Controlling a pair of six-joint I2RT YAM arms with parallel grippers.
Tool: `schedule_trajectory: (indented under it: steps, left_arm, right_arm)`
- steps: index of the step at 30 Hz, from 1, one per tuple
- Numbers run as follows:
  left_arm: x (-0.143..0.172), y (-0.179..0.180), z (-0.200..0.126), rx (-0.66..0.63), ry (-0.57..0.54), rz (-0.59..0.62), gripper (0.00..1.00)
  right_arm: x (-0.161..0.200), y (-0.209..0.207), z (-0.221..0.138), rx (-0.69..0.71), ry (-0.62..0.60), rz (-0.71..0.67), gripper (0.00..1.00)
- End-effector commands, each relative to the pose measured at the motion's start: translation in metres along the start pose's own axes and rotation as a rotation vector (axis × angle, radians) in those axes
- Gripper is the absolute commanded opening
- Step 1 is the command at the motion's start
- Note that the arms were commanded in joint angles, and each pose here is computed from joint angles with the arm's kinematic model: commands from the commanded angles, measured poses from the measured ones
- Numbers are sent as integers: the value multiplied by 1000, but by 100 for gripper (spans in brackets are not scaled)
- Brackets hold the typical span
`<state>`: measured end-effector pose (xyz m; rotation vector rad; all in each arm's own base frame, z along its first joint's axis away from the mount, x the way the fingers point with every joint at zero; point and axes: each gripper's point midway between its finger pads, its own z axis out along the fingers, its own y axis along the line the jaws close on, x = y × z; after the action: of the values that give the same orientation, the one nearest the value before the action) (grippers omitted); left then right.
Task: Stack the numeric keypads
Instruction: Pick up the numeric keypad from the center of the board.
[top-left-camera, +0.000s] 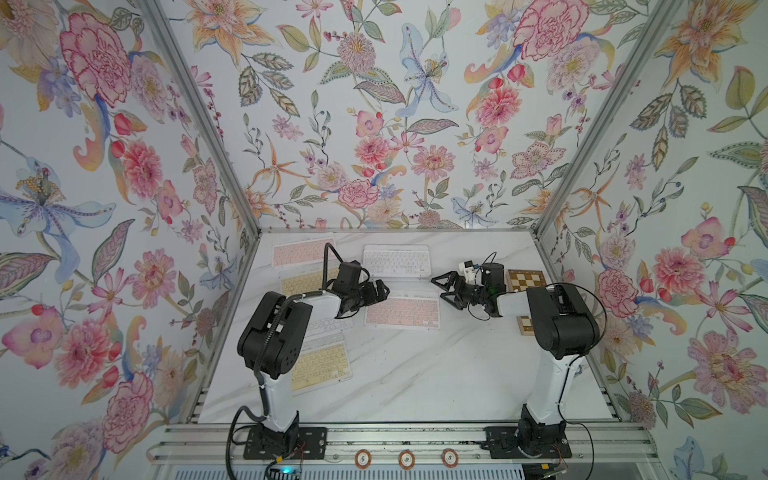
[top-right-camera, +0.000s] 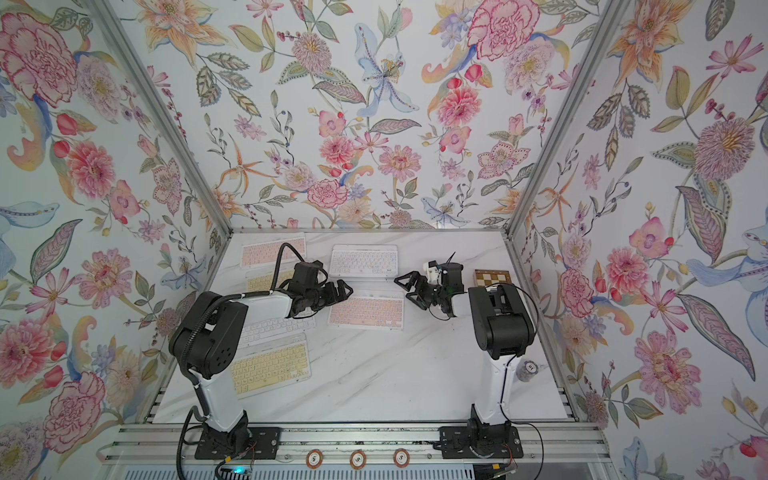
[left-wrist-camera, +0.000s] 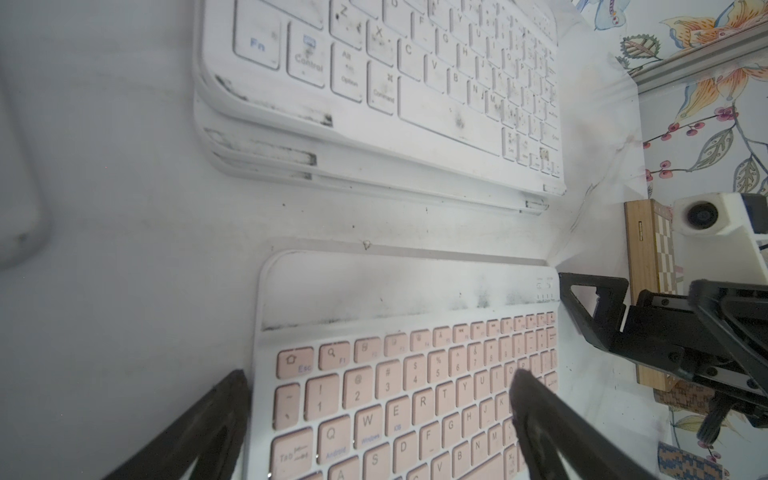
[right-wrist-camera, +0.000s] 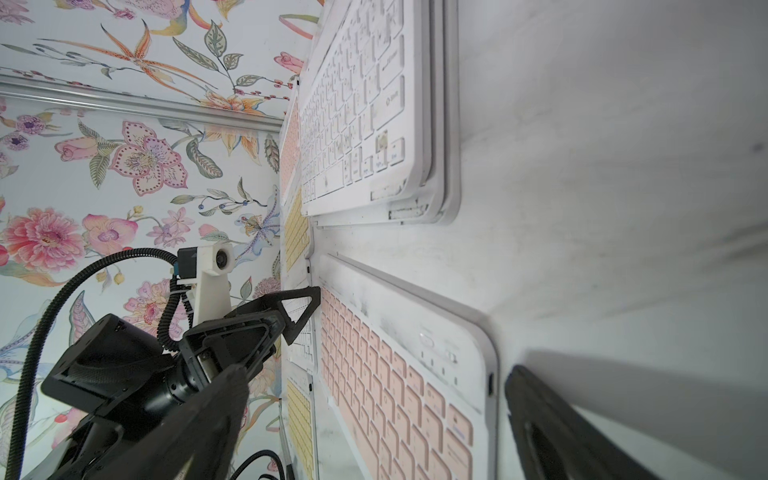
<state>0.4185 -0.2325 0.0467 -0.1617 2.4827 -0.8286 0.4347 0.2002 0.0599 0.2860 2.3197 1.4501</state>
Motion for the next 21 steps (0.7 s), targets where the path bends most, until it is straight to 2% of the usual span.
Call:
schedule_trajectory:
  steps: [1,7,15,21]
  left_arm:
    - [20,16,9,-22,73,-15,99]
    - [21,18,10,-26,79,-16,99]
    - [26,23,12,-29,89,-23,99]
    - [29,24,13,-24,93,-29,99]
  right_arm:
    - [12,-19,12,62,38,60,99]
    - [16,-5,17,39,50,48,99]
    - [10,23,14,-102,22,67,99]
    - [11,35,11,-134,22,61,99]
